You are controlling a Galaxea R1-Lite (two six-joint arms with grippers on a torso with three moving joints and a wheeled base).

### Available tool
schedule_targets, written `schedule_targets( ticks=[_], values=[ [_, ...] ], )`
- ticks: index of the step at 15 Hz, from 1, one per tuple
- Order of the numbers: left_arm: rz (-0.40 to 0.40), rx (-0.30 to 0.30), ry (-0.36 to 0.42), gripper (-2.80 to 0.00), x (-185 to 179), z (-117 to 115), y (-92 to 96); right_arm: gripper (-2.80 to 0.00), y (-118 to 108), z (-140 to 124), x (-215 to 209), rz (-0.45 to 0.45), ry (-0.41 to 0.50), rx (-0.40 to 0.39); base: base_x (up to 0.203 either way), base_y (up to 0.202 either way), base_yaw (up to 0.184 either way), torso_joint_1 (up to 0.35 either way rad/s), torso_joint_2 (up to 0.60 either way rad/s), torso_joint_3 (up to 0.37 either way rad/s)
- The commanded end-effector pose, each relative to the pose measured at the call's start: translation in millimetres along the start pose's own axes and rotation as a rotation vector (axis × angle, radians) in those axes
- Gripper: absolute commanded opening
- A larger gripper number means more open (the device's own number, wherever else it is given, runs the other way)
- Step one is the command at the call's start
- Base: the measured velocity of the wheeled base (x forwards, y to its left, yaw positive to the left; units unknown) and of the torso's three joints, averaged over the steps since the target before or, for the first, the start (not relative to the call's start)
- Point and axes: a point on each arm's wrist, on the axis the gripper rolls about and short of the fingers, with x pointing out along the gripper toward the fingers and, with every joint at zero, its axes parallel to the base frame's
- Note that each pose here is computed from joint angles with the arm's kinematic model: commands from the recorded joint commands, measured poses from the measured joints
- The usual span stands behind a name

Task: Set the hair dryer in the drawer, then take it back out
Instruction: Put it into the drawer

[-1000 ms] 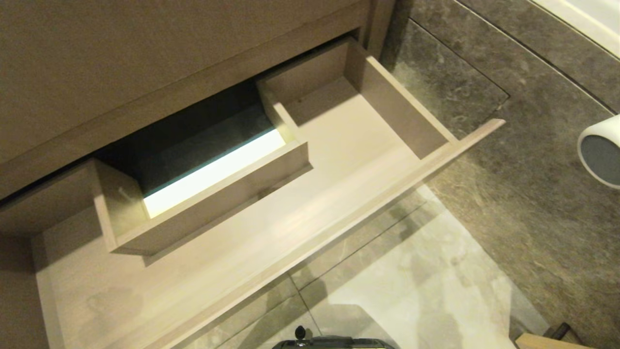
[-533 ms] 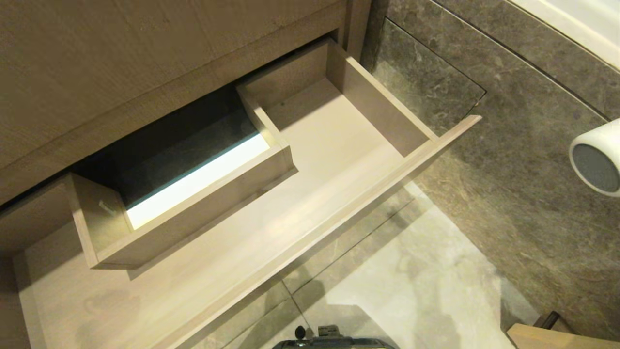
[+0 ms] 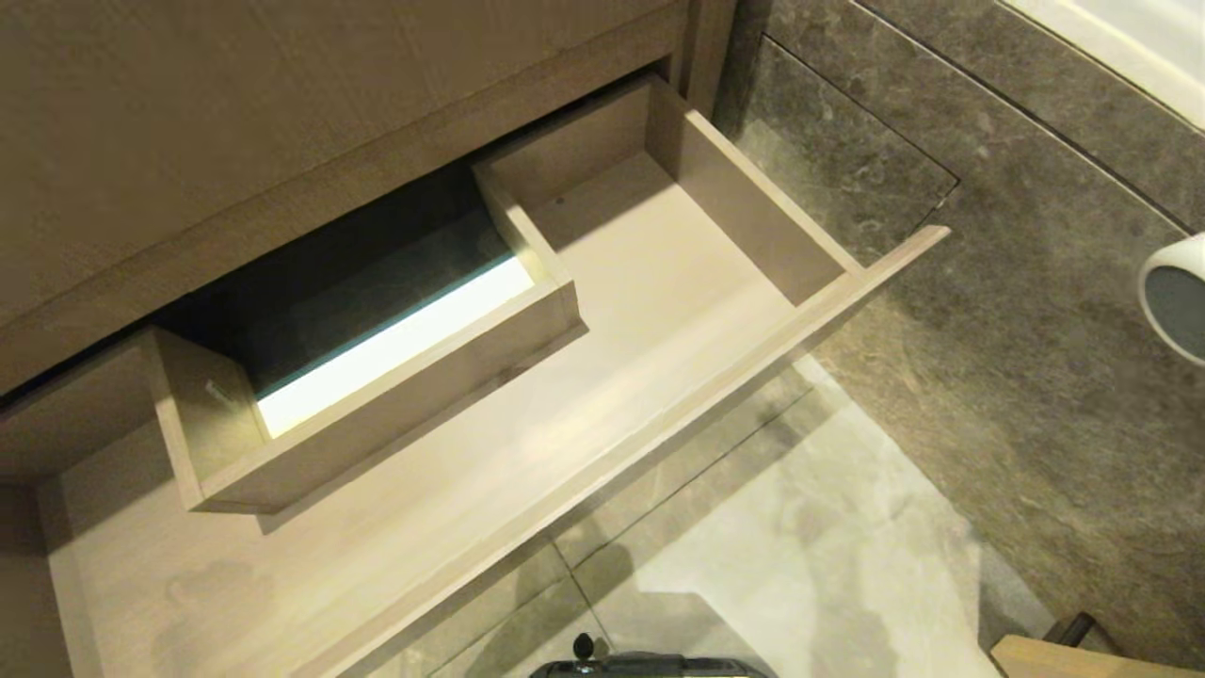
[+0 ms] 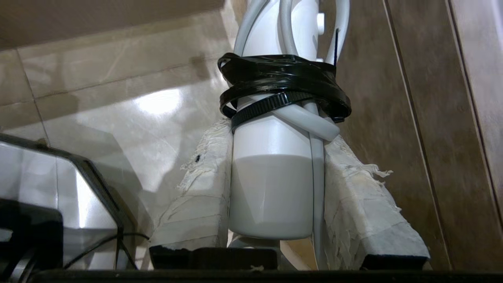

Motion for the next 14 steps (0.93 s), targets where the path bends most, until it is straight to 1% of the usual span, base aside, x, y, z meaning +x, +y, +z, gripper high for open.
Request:
schedule_targets(
  ticks=[1, 8, 9, 12, 13, 14],
  values=[
    [0.001, 0.001, 0.003, -2.8, 0.1, -0.5, 0.0, -2.8, 0.0, 0.2, -0.3, 0.005, 0.0, -0.003, 0.003, -0.005, 0.127, 0.005, 0.0, -0.001],
    [0.001, 0.001, 0.003, -2.8, 0.1, -0.5, 0.0, -2.8, -0.2, 0.9, -1.1, 0.005, 0.003, -0.006, 0.002, -0.009, 0.167, 0.003, 0.0, 0.004],
    [0.001, 0.001, 0.003, -2.8, 0.1, -0.5, 0.0, -2.8, -0.2, 1.1, -1.5, 0.003, -0.001, -0.005, -0.001, -0.004, 0.072, 0.003, 0.01, 0.005],
    [0.001, 0.0, 0.003, -2.8, 0.1, -0.5, 0.0, -2.8, 0.4, -0.2, -1.8, -0.002, 0.011, -0.003, 0.0, 0.0, 0.0, 0.0, 0.0, 0.0],
    [0.0, 0.001, 0.003, -2.8, 0.1, -0.5, 0.0, -2.8, 0.0, -0.5, -2.0, -0.02, 0.029, -0.003, 0.0, 0.0, 0.0, 0.0, 0.0, 0.0],
    [0.001, 0.0, 0.003, -2.8, 0.1, -0.5, 0.0, -2.8, -2.0, 0.6, 0.8, -0.05, 0.066, -0.002, 0.0, 0.0, 0.0, 0.0, 0.0, 0.0]
  ],
)
